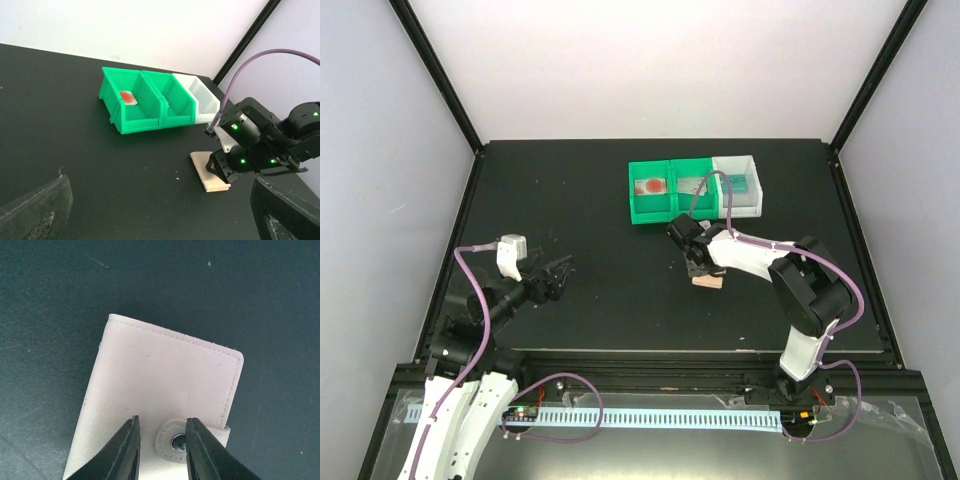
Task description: Take the credit cards out of the card holder
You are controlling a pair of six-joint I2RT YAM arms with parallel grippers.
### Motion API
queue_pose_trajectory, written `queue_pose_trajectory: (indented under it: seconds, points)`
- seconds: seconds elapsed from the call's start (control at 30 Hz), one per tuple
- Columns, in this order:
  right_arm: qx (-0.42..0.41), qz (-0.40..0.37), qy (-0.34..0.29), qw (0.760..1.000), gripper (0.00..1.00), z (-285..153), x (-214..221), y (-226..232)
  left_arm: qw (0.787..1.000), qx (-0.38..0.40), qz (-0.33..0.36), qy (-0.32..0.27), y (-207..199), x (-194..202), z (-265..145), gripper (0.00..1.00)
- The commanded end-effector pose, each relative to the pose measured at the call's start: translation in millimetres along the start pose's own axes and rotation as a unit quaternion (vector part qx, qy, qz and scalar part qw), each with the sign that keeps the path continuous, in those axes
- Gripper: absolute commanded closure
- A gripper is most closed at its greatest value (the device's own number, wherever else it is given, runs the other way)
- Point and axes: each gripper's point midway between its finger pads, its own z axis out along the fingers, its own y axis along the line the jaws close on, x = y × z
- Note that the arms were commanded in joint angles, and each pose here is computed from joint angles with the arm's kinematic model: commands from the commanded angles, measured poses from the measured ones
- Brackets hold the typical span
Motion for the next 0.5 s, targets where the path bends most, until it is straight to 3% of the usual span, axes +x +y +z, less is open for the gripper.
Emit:
queue_pose_trajectory:
  seconds: [0.0,0.2,0.47]
  points:
    - [0.040,0.005,0.005,0.999,0.71,4,8,-17,1.000,-0.001,0.006,-0.017,-2,-8,-4,0.01]
    - [0.005,0.009,-0.014,1.000,0.68,-17,7,-17,1.000,-0.008,0.005,-0.016,0,-8,-3,0.01]
    - [0.013,0.004,0.006,1.000,0.67,-1,17,-14,1.000,-0.009,0.007,-0.014,1,-8,-3,0.01]
